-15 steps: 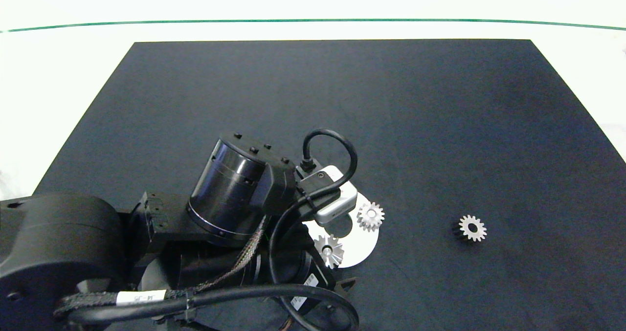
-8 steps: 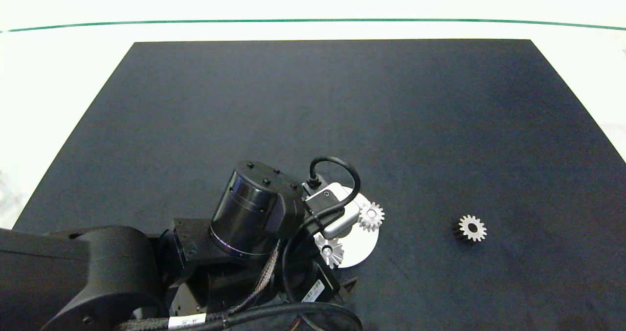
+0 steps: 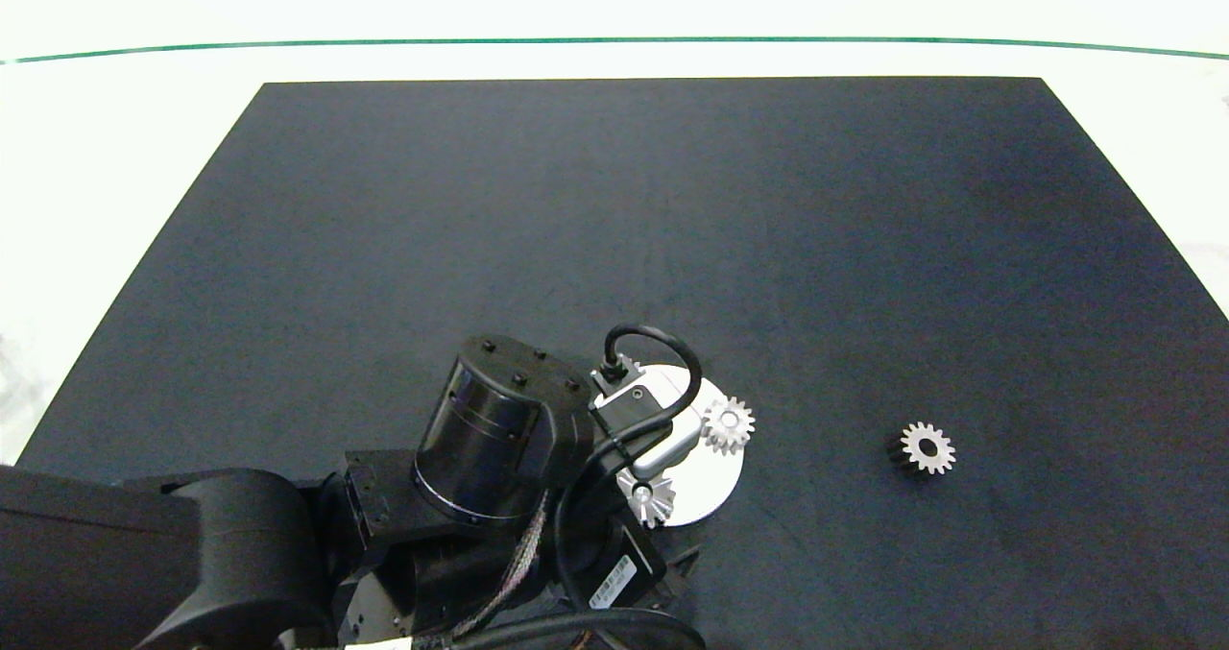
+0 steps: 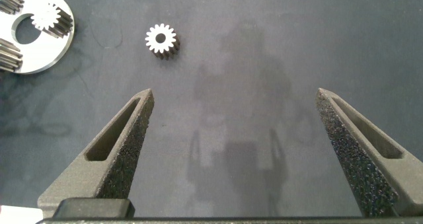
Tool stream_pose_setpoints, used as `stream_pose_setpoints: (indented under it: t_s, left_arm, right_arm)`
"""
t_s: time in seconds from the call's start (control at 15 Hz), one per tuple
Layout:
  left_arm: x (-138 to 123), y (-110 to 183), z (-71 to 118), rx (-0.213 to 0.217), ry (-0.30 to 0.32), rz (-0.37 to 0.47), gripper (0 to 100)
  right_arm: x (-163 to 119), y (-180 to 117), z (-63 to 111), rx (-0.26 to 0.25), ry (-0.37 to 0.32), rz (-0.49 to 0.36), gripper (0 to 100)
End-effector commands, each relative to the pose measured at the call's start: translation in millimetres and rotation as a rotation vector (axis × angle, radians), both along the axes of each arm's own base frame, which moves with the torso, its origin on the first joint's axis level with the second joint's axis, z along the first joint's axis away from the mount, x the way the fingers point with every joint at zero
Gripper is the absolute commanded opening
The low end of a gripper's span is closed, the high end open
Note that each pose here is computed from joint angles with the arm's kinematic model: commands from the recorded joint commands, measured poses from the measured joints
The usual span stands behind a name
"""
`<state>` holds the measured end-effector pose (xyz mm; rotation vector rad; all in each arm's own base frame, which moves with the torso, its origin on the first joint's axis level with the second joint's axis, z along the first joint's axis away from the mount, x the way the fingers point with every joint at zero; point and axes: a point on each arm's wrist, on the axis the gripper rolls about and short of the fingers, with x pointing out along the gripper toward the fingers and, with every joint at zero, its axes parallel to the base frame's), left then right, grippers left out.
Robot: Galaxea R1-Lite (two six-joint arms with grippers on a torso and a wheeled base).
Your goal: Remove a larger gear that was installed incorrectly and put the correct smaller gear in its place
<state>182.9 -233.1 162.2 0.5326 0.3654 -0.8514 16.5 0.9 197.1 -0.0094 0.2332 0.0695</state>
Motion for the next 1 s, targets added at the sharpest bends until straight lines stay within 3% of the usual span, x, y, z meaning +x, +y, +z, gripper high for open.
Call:
stream_pose_setpoints:
  t_s: [0.07,0.73,1.0]
  left_arm:
    - [4,4,-8.6,0.009,-0.009,0.013,100]
    - [2,11,-19.8,0.015,-0.024,0.019,100]
    - [3,9,-18.8,0.004,-0.039,0.027,93]
  right_arm:
    - [0,0,-0.2,0.0,0.001,0.0,100]
    - [0,0,-1.0,0.0,0.003,0.0,100]
    - [0,0,-1.0,0.0,0.003,-0.006,100]
